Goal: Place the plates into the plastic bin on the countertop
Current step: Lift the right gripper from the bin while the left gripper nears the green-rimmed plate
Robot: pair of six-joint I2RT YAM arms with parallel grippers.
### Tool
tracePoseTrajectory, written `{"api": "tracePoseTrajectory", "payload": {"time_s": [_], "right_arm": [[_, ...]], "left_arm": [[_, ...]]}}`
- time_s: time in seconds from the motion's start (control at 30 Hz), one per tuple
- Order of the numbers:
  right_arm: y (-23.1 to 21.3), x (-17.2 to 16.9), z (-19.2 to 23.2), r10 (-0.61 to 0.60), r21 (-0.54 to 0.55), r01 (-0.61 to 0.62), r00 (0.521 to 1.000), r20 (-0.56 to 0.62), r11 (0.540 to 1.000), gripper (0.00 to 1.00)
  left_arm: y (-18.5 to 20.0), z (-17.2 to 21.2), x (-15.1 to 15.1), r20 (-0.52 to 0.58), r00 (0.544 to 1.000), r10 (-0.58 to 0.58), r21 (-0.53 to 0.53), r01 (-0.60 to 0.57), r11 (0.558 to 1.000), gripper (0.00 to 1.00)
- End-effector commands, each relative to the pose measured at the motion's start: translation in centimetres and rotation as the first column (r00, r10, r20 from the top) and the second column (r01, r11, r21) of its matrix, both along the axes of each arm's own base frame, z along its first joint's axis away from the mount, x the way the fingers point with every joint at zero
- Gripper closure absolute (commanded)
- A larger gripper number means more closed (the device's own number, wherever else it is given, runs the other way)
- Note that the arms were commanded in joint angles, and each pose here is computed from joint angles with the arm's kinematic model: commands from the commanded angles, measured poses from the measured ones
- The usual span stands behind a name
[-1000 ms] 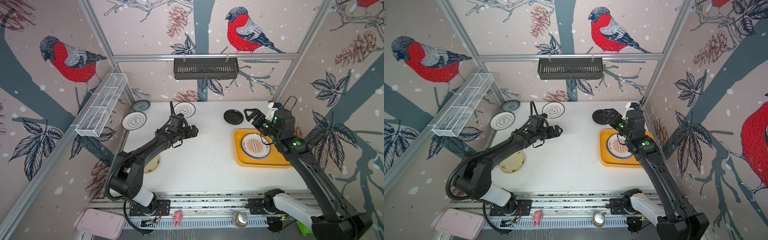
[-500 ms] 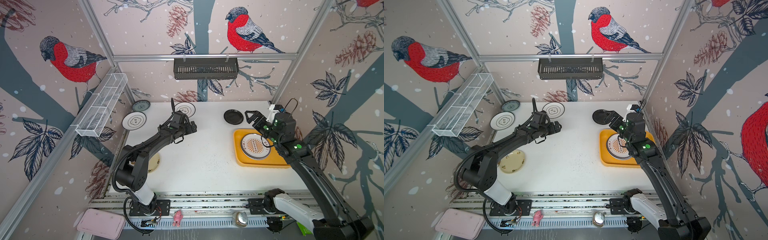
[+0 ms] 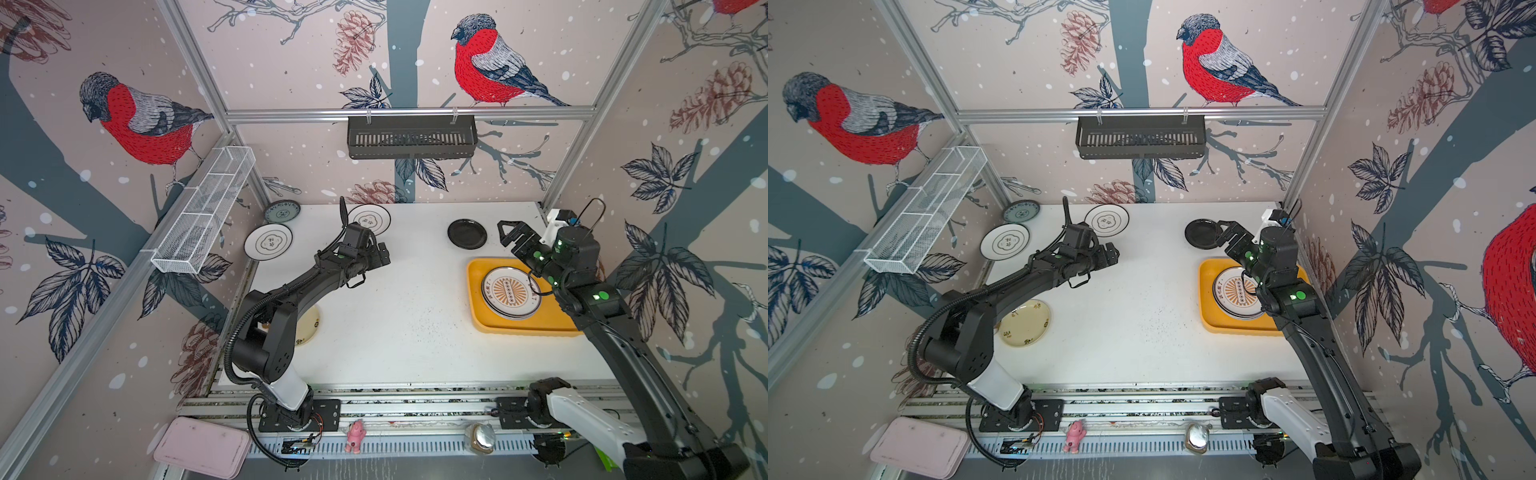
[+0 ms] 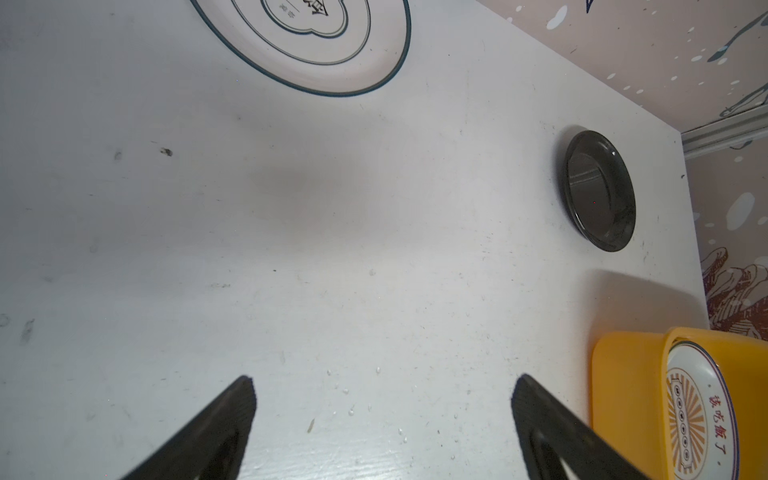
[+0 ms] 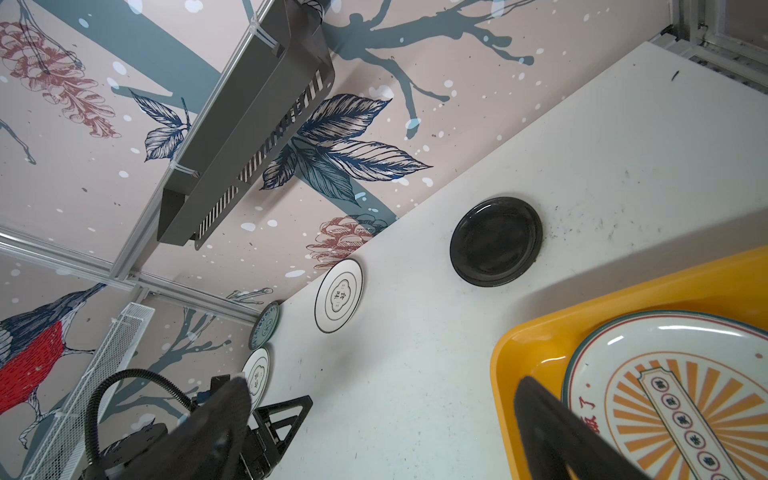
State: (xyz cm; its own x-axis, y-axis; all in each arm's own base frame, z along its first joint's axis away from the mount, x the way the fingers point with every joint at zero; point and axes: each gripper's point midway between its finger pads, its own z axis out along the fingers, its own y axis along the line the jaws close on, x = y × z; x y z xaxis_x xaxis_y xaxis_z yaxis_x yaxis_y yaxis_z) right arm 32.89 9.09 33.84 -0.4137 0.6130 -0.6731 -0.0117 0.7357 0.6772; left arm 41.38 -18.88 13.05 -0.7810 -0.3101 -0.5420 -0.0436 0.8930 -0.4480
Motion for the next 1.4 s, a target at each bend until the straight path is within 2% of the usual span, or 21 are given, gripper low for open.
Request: {"api": "tracePoseTrajectory", "payload": {"time_s": [0.0,0.4,0.73,1.1,1.37], "right_arm": [[-0.4,0.4,1.2,-0.023,-0.016,0.024,0.999,0.041,1.000,0.00],[-0.9,-0.4,1.7,-0.041,-0.007,0.042,0.996,0.081,0.999,0.00],[0.5,1.5,1.9,0.013,0.000,-0.013,0.997,0.082,1.000,0.00],[1.1,2.8,1.9,0.027,0.012,-0.028,0.995,0.096,1.000,0.00],[2.8,5.0,0.0,0.081,0.030,-0.082,0.996,0.033,0.996,0.00]], "left_arm": [[0.1,0.1,0.5,0.005,1.000,0.011,0.006,-0.011,1.000,0.04],[1.3,-0.3,0.7,0.006,0.999,0.045,0.027,-0.045,0.999,0.04],[3.5,-0.8,2.2,-0.006,0.995,0.096,0.032,-0.096,0.995,0.04],[4.2,-0.9,3.1,0.008,0.994,0.109,0.025,-0.109,0.994,0.04],[5.0,-1.5,3.5,0.002,0.992,0.127,0.012,-0.127,0.992,0.04]]}}
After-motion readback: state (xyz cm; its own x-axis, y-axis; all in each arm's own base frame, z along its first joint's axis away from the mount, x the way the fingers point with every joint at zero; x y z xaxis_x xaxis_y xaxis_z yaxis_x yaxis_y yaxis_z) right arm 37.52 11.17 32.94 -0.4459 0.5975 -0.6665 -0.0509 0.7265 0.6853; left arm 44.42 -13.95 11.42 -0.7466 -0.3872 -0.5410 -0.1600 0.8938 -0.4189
